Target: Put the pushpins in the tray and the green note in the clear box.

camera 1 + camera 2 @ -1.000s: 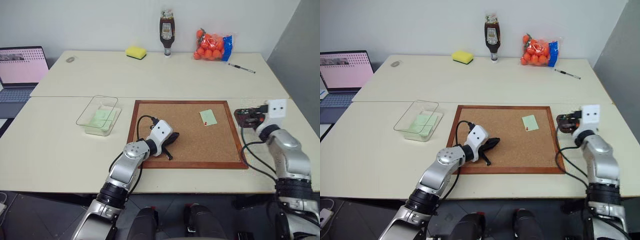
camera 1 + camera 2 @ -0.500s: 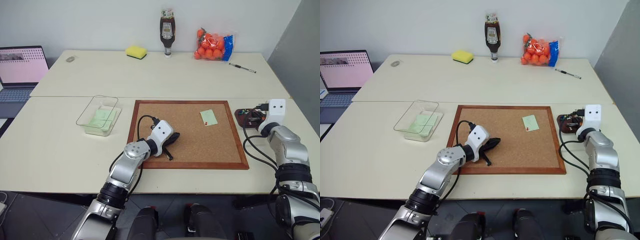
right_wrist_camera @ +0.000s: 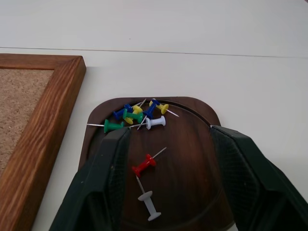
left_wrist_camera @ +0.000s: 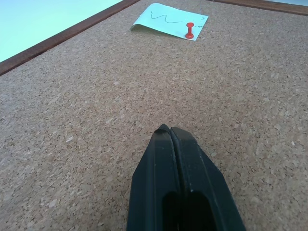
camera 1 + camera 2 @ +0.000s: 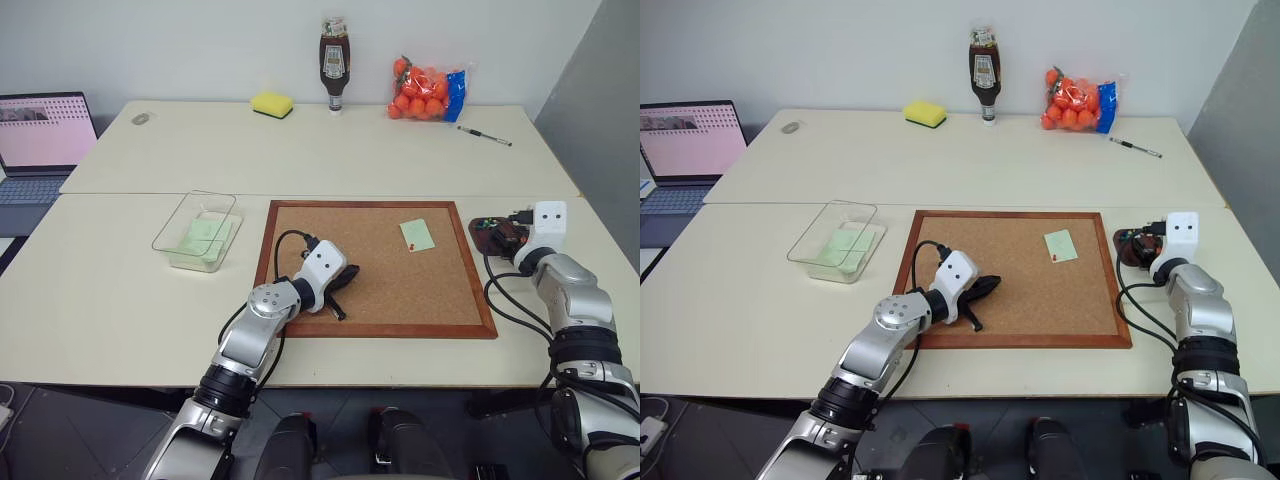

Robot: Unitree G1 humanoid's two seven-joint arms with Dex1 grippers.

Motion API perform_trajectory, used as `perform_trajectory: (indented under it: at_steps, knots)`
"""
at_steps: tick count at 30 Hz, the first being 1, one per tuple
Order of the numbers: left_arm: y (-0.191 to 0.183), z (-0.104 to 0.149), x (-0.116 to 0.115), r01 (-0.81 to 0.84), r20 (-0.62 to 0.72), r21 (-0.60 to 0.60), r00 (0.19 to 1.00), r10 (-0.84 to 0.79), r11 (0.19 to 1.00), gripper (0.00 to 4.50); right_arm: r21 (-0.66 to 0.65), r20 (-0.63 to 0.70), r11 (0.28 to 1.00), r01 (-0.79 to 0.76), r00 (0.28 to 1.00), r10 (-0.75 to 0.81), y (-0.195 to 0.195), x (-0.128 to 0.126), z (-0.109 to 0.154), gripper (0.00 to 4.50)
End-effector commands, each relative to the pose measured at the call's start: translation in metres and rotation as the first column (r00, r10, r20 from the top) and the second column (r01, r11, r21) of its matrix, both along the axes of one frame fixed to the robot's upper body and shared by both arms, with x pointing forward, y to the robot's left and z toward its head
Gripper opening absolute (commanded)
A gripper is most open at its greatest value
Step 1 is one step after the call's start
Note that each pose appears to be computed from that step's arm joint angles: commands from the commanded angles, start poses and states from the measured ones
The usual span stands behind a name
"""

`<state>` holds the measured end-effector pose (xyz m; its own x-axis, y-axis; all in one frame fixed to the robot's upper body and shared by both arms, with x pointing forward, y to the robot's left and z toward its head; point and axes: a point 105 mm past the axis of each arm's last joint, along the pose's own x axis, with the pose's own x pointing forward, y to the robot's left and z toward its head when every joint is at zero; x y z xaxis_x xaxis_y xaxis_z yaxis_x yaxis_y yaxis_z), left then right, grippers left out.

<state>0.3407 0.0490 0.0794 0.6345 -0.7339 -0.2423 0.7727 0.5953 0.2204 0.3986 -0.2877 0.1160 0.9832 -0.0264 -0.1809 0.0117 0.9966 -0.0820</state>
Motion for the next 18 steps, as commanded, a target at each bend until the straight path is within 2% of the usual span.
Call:
perform_trajectory:
  at_steps: [1,4,6,9,13,18]
  knots:
    - [-0.001,-0.005,-0.002,0.004,-0.011,0.013,1.0,-0.004,1.0,0.0,0.006,0.144,1.0,-0.03,0.989,0.029,0.004,-0.006,0.039,2.66]
    - [-0.001,-0.005,-0.002,0.003,-0.013,0.013,1.0,-0.003,1.0,0.0,-0.015,0.167,0.986,-0.163,0.972,0.163,0.033,-0.018,0.045,2.66]
    - [-0.001,-0.005,-0.002,0.002,-0.014,0.012,1.0,-0.002,1.0,0.0,-0.035,0.158,0.958,-0.286,0.945,0.288,0.061,-0.028,0.043,2.66]
    - [0.0,-0.005,-0.001,-0.002,-0.014,0.01,1.0,0.002,1.0,0.0,-0.059,0.127,0.919,-0.389,0.911,0.393,0.09,-0.04,0.034,2.66]
    - [0.0,-0.005,0.0,-0.005,-0.015,0.006,1.0,0.005,1.0,0.0,-0.074,0.086,0.887,-0.455,0.883,0.461,0.117,-0.042,0.021,2.66]
    - [0.001,-0.004,-0.001,-0.007,-0.014,0.004,1.0,0.007,1.0,0.0,-0.072,0.06,0.875,-0.478,0.874,0.482,0.134,-0.032,0.01,2.66]
